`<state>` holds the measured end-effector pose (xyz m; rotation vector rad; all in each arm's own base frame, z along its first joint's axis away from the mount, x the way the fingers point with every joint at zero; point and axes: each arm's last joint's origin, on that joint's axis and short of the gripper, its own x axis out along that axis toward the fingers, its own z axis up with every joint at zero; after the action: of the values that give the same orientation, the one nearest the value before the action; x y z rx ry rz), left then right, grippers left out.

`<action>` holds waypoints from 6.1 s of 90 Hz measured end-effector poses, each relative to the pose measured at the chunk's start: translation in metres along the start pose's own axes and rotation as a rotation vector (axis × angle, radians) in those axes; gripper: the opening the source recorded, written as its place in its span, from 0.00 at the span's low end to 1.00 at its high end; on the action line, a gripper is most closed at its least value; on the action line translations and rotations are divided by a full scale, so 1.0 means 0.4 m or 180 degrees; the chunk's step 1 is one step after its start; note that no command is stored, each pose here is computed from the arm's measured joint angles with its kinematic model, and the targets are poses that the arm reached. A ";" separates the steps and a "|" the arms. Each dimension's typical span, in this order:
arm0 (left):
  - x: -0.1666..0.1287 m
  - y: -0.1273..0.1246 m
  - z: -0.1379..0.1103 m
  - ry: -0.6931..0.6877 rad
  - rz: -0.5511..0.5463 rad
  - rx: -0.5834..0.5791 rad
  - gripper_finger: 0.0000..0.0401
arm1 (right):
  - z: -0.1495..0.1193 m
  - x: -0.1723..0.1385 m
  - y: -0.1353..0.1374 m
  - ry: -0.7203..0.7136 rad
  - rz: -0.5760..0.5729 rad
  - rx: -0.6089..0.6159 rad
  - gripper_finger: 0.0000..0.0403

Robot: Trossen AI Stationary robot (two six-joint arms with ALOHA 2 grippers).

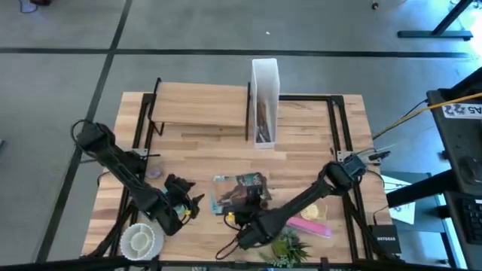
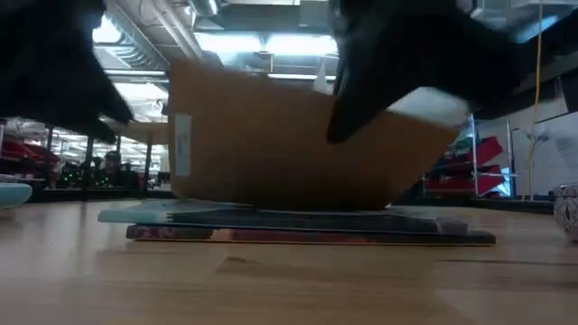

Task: Stock shelves
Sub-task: Remove the brown book from the book organizer, then remove the purple book from the book organizer, then adjust the potted plant

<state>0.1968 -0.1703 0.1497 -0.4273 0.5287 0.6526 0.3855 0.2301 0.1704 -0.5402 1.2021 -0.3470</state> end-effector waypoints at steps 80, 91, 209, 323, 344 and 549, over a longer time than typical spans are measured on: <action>0.088 -0.054 -0.113 0.0137 -0.0256 -0.0203 0.70 | -0.032 -0.131 -0.099 0.0390 0.0828 0.0267 0.48; 0.088 -0.055 -0.115 0.0185 -0.0267 -0.0212 0.70 | -0.079 -0.095 -0.106 0.0930 0.0592 0.0291 0.42; 0.031 -0.045 0.009 0.0068 -0.0350 -0.0085 0.70 | -0.230 -0.189 -0.333 -0.0405 0.0003 0.1107 0.32; 0.011 -0.052 0.005 -0.0208 -0.0415 -0.0033 0.70 | -0.299 0.227 -0.538 -0.1187 -0.1204 0.2603 0.03; 0.011 -0.052 0.005 -0.0206 -0.0417 -0.0017 0.70 | -0.252 0.164 -0.536 -0.1320 -0.1662 0.2525 0.01; -0.209 -0.123 0.122 -0.0972 -0.0967 0.1031 0.70 | -0.238 -0.058 0.078 -0.1508 -0.0623 -0.2557 0.35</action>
<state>0.1892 -0.2180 0.2471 -0.0941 0.2630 0.3217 0.2872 0.2482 0.1464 -1.3585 0.7896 0.1247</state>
